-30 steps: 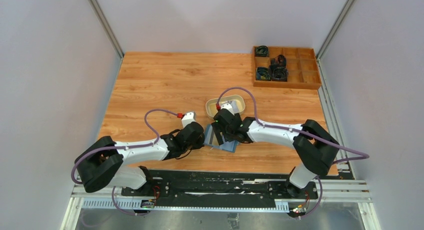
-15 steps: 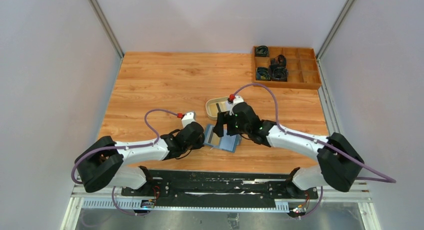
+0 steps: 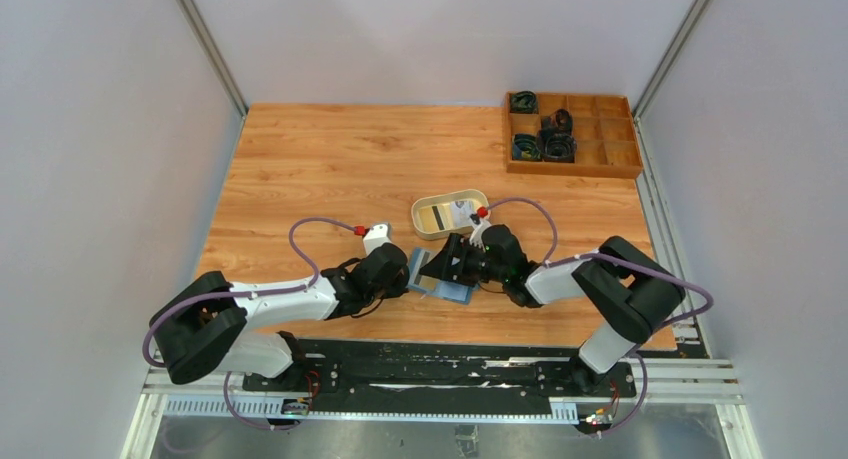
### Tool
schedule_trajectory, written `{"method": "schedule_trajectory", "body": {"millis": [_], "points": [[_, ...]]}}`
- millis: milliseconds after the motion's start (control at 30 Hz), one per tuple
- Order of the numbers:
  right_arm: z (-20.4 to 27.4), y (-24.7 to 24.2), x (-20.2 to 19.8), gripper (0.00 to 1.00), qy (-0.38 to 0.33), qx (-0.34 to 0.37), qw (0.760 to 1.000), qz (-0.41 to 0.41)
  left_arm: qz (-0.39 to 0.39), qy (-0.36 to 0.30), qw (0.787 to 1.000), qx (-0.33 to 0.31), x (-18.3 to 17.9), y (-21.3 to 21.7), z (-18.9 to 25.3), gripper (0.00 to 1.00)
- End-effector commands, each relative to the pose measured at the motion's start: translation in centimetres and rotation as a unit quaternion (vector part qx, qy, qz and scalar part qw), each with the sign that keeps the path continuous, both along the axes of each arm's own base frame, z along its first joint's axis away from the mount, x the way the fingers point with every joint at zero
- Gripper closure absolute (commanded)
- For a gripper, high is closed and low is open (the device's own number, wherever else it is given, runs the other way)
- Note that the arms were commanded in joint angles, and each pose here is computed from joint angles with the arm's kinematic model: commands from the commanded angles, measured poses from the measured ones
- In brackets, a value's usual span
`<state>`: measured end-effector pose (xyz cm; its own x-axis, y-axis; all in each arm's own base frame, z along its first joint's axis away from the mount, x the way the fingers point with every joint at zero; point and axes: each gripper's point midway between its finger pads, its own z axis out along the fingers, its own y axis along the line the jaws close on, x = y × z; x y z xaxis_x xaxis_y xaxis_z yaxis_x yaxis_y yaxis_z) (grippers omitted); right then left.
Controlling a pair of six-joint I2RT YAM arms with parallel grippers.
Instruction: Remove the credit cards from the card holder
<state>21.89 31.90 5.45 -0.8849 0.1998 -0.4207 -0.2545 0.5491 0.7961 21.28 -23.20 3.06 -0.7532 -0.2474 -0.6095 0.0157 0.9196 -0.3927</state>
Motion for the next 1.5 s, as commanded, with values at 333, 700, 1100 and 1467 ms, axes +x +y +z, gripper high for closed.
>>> {"method": "schedule_trajectory", "body": {"millis": [333,700,1100,1467], "points": [[-2.1,-1.6,-0.5,0.2,0.116,0.089,0.982,-0.115,0.014,-0.005,1.0,0.003,0.2,0.8,-0.1,1.0],[-1.5,-1.4,0.4,0.21,0.14,0.176,0.962,-0.155,0.014,-0.004,1.0,0.003,0.1,0.8,-0.2,1.0],[-2.9,-0.5,0.2,0.23,0.148,0.115,0.973,-0.132,0.017,-0.006,1.0,0.009,0.1,1.2,-0.1,1.0],[0.3,0.1,1.4,0.21,0.102,0.038,0.988,-0.108,0.013,-0.002,1.0,0.008,0.1,0.9,-0.4,1.0]]}}
